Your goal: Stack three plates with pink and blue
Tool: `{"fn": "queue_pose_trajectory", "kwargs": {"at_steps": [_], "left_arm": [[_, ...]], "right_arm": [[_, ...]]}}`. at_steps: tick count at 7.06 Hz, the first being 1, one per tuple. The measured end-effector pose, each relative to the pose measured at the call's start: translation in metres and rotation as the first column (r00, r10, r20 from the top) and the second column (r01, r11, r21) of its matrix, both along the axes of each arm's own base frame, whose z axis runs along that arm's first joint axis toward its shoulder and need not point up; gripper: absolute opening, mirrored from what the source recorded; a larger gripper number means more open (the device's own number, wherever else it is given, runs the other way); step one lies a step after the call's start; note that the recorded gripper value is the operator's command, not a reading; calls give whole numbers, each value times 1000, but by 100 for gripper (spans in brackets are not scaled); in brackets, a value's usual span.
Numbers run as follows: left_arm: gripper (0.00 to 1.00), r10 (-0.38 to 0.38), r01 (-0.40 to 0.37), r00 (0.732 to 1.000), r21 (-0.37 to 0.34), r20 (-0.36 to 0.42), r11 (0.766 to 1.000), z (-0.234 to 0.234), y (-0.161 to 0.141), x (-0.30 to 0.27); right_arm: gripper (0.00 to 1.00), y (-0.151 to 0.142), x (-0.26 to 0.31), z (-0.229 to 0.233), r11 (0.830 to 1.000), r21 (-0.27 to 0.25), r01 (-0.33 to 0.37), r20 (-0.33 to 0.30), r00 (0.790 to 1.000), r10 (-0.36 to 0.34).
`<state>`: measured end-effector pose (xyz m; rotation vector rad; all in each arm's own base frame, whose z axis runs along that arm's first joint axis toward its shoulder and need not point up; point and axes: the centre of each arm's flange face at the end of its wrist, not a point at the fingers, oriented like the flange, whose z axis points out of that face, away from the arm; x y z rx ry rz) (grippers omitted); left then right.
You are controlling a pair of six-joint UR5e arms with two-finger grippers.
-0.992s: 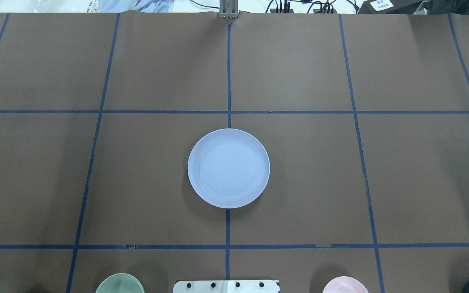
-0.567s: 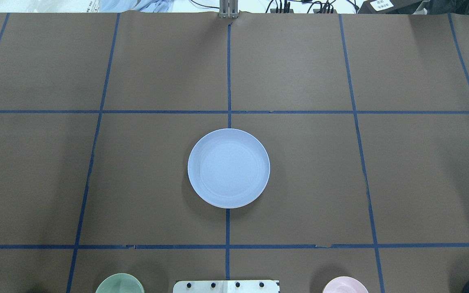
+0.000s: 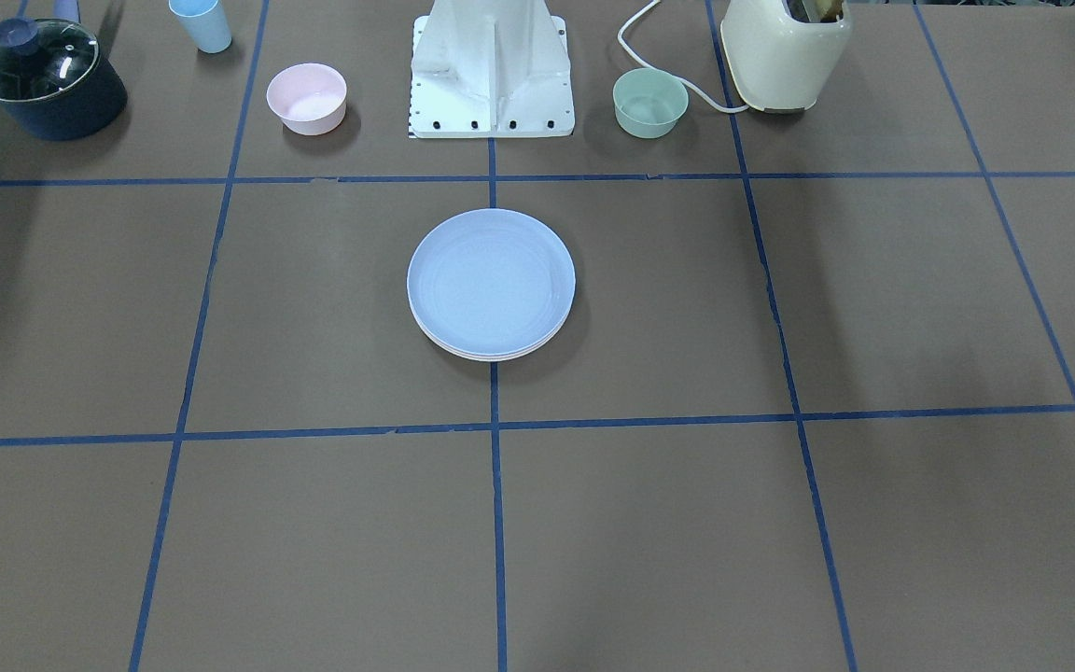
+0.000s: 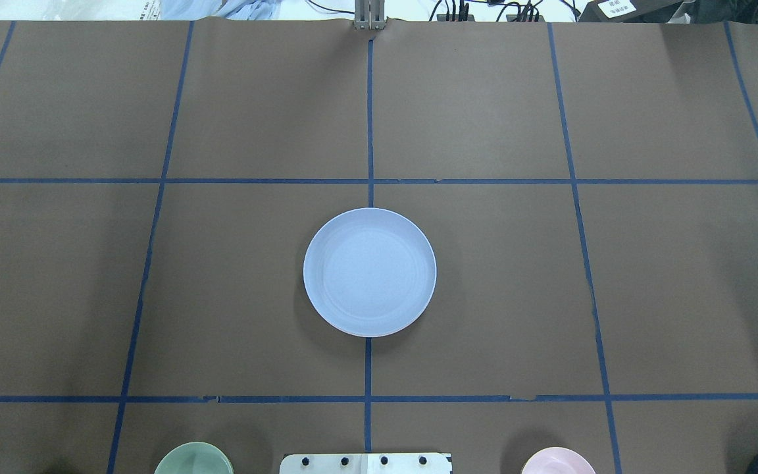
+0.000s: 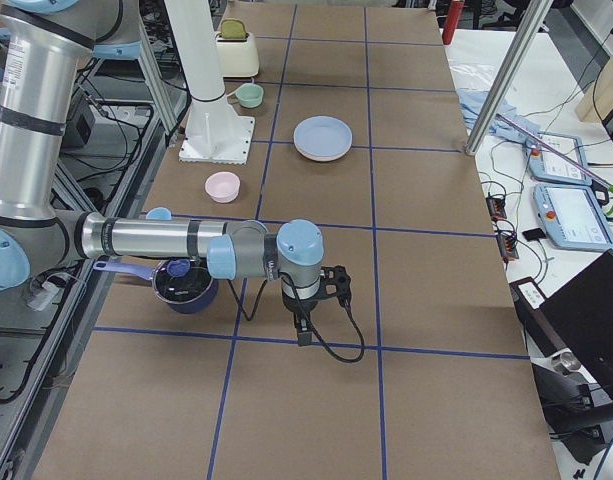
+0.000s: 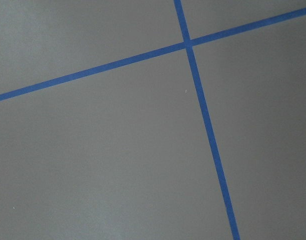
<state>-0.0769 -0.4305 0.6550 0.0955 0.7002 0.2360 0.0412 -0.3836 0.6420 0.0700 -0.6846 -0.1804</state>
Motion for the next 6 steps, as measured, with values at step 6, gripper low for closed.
{"fn": "queue_pose_trajectory", "kwargs": {"at_steps": [6], "left_arm": [[100, 0, 0, 1000, -14, 0, 1000, 7, 5, 0]], "right_arm": [[100, 1, -5, -2, 1000, -11, 2, 58, 998, -2]]}}
